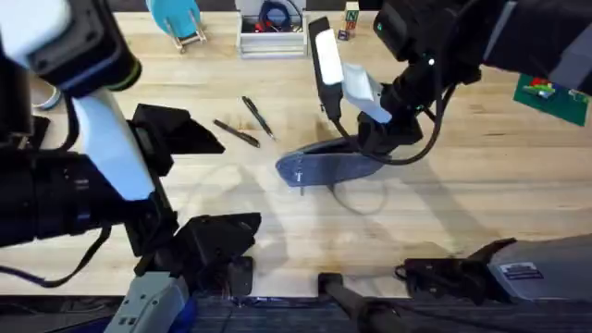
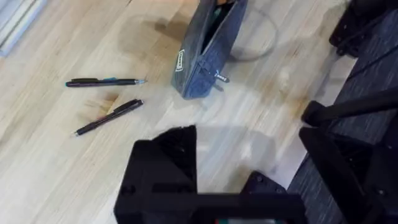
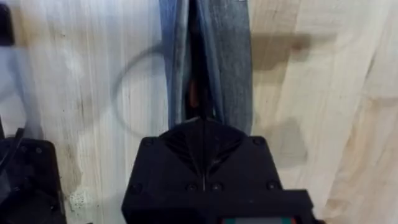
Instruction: Unzip the bag, pick up the pens from the table one at a time and place them inside, then zip the bag closed.
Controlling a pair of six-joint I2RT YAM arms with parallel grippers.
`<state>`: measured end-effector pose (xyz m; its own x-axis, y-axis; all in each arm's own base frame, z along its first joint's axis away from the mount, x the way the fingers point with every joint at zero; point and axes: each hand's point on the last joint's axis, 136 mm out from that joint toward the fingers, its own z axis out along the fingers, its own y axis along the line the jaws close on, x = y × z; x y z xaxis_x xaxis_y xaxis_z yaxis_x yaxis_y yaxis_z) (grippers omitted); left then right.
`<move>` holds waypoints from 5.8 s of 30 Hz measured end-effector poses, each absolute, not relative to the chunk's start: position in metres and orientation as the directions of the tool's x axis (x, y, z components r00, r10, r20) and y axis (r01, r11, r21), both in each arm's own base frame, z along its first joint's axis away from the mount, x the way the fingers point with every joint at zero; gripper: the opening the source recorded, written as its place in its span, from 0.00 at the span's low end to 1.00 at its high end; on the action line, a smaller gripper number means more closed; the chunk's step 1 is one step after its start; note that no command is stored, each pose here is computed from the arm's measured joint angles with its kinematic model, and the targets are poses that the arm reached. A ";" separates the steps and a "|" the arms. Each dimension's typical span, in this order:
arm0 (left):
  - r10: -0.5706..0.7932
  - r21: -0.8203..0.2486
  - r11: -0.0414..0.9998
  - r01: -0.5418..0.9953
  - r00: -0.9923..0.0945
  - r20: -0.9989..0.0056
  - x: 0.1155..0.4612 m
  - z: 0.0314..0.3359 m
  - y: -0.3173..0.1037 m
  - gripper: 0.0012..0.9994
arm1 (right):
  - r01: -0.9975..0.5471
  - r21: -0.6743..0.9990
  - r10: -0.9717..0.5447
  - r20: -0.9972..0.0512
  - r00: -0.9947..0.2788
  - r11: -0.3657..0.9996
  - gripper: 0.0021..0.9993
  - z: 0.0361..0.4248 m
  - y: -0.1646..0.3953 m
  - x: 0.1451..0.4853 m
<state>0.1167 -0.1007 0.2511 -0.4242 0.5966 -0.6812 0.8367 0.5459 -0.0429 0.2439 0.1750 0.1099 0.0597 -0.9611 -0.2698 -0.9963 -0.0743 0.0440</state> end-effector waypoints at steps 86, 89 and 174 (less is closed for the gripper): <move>0.597 -0.043 0.546 0.837 -0.424 -0.681 0.117 0.251 -0.101 1.00 | -0.997 -0.015 -0.940 -0.335 -0.066 0.075 1.00 0.131 0.180 0.243; 0.597 -0.043 0.546 0.837 -0.424 -0.681 0.117 0.251 -0.101 1.00 | -0.996 -0.023 -0.938 -0.340 -0.069 0.081 1.00 0.136 0.179 0.241; 0.597 -0.043 0.546 0.837 -0.424 -0.681 0.117 0.251 -0.101 1.00 | -0.861 -0.018 -0.718 -0.560 -0.413 0.509 1.00 0.194 0.103 0.109</move>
<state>0.1167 -0.1007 0.2511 -0.4241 0.5967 -0.6812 0.8368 0.5459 -0.0429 0.1088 0.1031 0.1936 -0.4127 -0.7181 -0.5603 -0.8607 0.5088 -0.0181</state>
